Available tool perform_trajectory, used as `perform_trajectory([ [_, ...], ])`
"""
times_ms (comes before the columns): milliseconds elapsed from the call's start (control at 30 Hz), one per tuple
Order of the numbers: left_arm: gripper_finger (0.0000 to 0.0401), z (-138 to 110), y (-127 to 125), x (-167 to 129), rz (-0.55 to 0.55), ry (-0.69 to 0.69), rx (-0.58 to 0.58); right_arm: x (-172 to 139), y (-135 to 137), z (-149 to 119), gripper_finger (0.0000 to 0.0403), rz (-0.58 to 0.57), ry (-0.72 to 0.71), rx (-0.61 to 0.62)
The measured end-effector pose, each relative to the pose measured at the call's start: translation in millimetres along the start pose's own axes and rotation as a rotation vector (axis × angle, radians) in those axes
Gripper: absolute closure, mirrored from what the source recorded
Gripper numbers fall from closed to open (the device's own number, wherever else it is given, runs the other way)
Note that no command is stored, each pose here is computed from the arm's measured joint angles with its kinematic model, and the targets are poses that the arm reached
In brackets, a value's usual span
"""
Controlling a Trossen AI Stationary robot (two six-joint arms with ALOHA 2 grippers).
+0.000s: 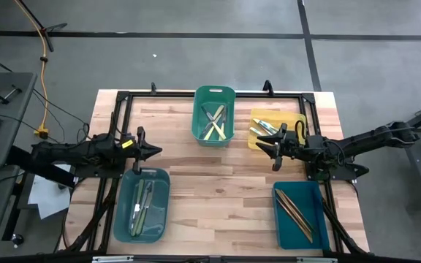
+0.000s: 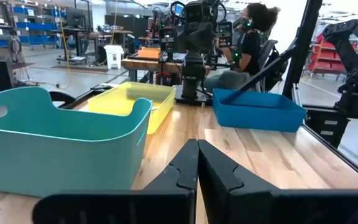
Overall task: Sort silverware by color (type)
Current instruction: Return to Home Position
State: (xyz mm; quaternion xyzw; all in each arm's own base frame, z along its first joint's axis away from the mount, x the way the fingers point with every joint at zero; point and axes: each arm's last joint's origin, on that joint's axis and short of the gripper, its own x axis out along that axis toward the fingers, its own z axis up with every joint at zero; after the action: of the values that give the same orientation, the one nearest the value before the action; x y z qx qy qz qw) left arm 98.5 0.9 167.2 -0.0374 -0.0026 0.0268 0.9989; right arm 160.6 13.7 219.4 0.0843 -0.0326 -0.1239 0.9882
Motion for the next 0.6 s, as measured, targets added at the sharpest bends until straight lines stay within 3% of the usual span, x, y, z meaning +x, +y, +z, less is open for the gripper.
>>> perform_trajectory([
  [200,0.0400,0,0,0,0.000,0.000,0.000,0,0,1,0.0295,0.001,-0.007,0.003],
  [400,0.0400,0,0,0,0.000,0.000,0.000,-5,-1,6,0.0386,0.008,-0.035,0.015],
  [600,0.0400,0,0,0,0.000,0.000,0.000,-15,-5,6,0.0398,0.014,0.013,-0.011],
])
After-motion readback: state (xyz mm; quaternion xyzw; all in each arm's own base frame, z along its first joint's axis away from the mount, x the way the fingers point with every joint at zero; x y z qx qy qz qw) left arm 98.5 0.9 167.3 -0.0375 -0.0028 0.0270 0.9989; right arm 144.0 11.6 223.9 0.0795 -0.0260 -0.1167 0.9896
